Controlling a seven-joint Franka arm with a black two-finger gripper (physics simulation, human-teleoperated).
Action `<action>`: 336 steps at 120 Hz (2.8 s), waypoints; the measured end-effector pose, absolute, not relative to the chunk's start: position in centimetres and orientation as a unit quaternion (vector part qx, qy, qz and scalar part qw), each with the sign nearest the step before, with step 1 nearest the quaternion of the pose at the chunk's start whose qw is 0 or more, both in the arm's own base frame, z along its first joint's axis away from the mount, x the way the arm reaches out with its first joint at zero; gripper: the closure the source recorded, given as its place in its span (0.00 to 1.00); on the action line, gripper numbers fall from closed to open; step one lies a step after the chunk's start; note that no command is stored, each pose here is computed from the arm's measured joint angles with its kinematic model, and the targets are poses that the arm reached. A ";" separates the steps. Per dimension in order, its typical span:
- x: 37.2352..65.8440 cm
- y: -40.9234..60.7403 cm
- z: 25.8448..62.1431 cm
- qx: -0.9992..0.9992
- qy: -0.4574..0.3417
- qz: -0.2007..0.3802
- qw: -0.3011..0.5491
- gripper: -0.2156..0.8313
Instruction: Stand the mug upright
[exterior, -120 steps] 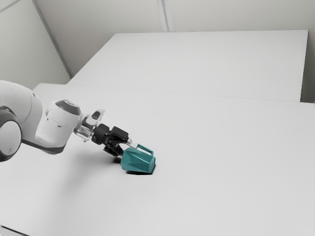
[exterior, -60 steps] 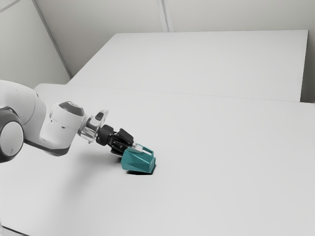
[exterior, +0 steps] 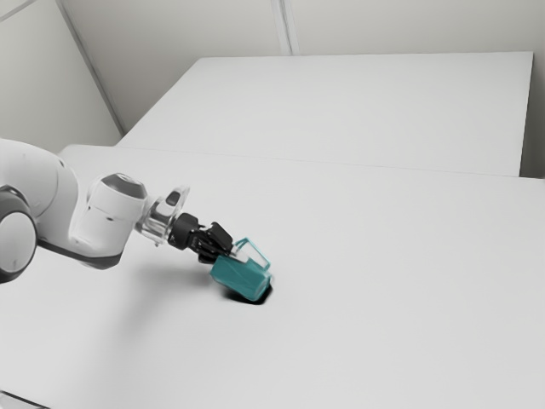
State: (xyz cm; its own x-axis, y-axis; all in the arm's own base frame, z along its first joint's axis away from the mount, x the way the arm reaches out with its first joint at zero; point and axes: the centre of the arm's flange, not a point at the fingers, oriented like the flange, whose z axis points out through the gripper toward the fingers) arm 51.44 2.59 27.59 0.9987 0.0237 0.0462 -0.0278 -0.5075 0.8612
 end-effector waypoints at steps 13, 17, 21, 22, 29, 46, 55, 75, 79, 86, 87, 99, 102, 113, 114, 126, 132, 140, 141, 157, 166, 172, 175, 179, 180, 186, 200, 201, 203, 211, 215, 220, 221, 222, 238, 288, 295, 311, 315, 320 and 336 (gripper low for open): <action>51.5 2.1 28.1 0.863 -0.003 0.030 0.503 0.92; 51.5 2.1 28.3 0.862 -0.004 0.032 0.506 0.93; 51.5 2.0 28.6 0.861 -0.004 0.035 0.508 0.93; 51.5 1.9 28.7 0.860 -0.005 0.035 0.509 0.94; 51.6 1.5 29.5 0.856 -0.008 0.042 0.515 0.94; 51.9 0.6 32.3 0.848 -0.020 0.061 0.526 0.95; 51.9 0.5 34.0 0.849 -0.027 0.073 0.523 0.95; 52.2 0.1 36.0 0.869 -0.046 0.079 0.486 0.96; 52.2 -0.2 36.4 0.876 -0.055 0.079 0.472 0.96; 52.4 -0.8 36.9 0.889 -0.070 0.075 0.446 0.96; 52.4 -0.9 37.0 0.891 -0.073 0.075 0.441 0.96; 53.1 -1.9 38.1 0.917 -0.111 0.066 0.377 0.96; 53.2 -2.1 38.3 0.922 -0.119 0.064 0.362 0.96; 54.4 -2.8 40.0 0.941 -0.156 0.062 0.295 0.96; 54.4 -2.8 40.1 0.942 -0.158 0.061 0.290 0.96; 55.0 -3.1 41.0 0.956 -0.183 0.052 0.224 0.96; 55.2 -3.0 40.9 0.961 -0.185 0.046 0.201 0.96; 55.4 -2.8 40.8 0.967 -0.187 0.040 0.168 0.96; 55.4 -2.8 40.8 0.968 -0.187 0.039 0.165 0.96; 55.8 -2.7 40.3 0.975 -0.177 0.037 0.128 0.96; 56.0 -3.0 40.3 0.978 -0.174 0.039 0.111 0.96; 56.1 -3.3 40.1 0.979 -0.171 0.039 0.102 0.96; 56.2 -3.4 40.1 0.980 -0.169 0.040 0.099 0.96; 56.3 -3.5 40.0 0.981 -0.166 0.039 0.096 0.96; 56.3 -3.5 39.9 0.981 -0.165 0.039 0.095 0.96; 56.4 -3.6 39.7 0.982 -0.158 0.040 0.091 0.96; 56.6 -3.7 39.2 0.985 -0.143 0.040 0.087 0.96; 56.6 -3.7 39.2 0.985 -0.142 0.040 0.086 0.96; 56.6 -3.7 39.2 0.986 -0.140 0.040 0.086 0.96; 56.6 -3.9 39.1 0.987 -0.132 0.040 0.085 0.96; 56.6 -3.9 38.9 0.987 -0.128 0.039 0.084 0.96; 56.6 -3.9 38.7 0.988 -0.123 0.037 0.084 0.96; 56.7 -3.9 38.6 0.988 -0.122 0.037 0.083 0.96; 56.7 -3.8 38.6 0.989 -0.121 0.037 0.083 0.96; 57.0 -3.6 37.8 0.991 -0.108 0.035 0.075 0.96; 57.4 -3.4 35.7 0.995 -0.076 0.023 0.068 0.95; 57.4 -3.4 35.5 0.995 -0.072 0.021 0.067 0.95; 57.4 -3.4 35.4 0.995 -0.066 0.020 0.069 0.86; 57.4 -3.4 35.3 0.995 -0.065 0.020 0.069 0.84; 57.4 -3.4 35.3 0.995 -0.063 0.019 0.069 0.82; 57.4 -3.4 35.7 0.996 -0.060 0.022 0.070 0.75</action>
